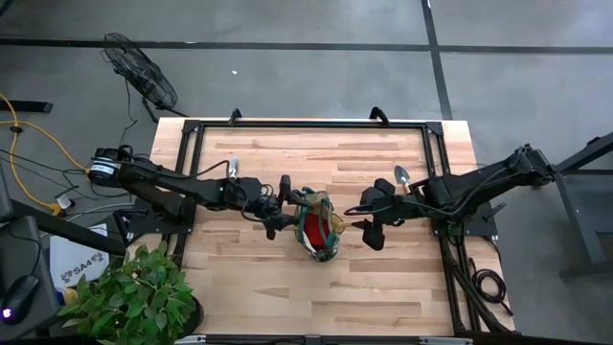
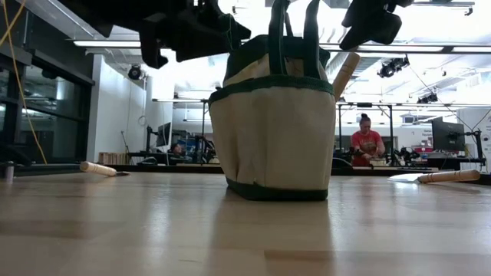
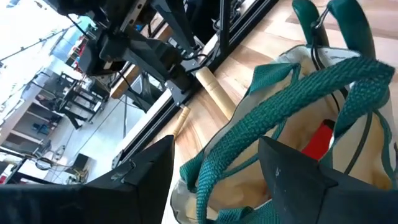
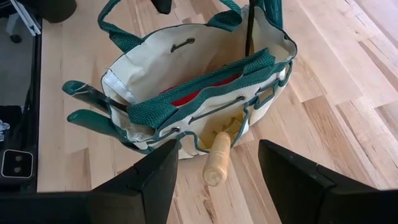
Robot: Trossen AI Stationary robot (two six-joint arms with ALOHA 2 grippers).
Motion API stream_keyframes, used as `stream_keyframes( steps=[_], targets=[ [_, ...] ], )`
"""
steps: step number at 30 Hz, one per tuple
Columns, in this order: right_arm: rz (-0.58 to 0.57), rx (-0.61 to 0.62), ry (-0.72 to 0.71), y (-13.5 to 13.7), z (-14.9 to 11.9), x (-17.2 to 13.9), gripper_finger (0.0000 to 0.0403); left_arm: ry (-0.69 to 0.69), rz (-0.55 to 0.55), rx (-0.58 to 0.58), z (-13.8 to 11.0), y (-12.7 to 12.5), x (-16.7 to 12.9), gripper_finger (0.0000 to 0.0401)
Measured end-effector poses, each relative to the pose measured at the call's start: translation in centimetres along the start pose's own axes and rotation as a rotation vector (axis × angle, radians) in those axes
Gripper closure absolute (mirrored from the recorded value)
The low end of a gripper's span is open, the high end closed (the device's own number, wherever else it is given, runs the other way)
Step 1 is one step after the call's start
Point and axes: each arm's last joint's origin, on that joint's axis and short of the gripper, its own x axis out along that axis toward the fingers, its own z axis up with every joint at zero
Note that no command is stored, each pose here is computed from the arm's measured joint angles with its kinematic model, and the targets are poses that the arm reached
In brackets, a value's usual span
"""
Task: Pick & Place Garden tools in Gardening bag
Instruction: Adjust the light brown gardening bag
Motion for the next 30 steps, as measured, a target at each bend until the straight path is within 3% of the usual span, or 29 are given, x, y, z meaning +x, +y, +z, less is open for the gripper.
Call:
stream_keyframes(
  steps=[30],
  targets=[
    [0.000, 0.004, 0.000, 0.00, 0.00, 0.00, 0.0188, -0.025, -0.005, -0.031, 0.11, 0.10, -0.02, 0.0187]
  ],
)
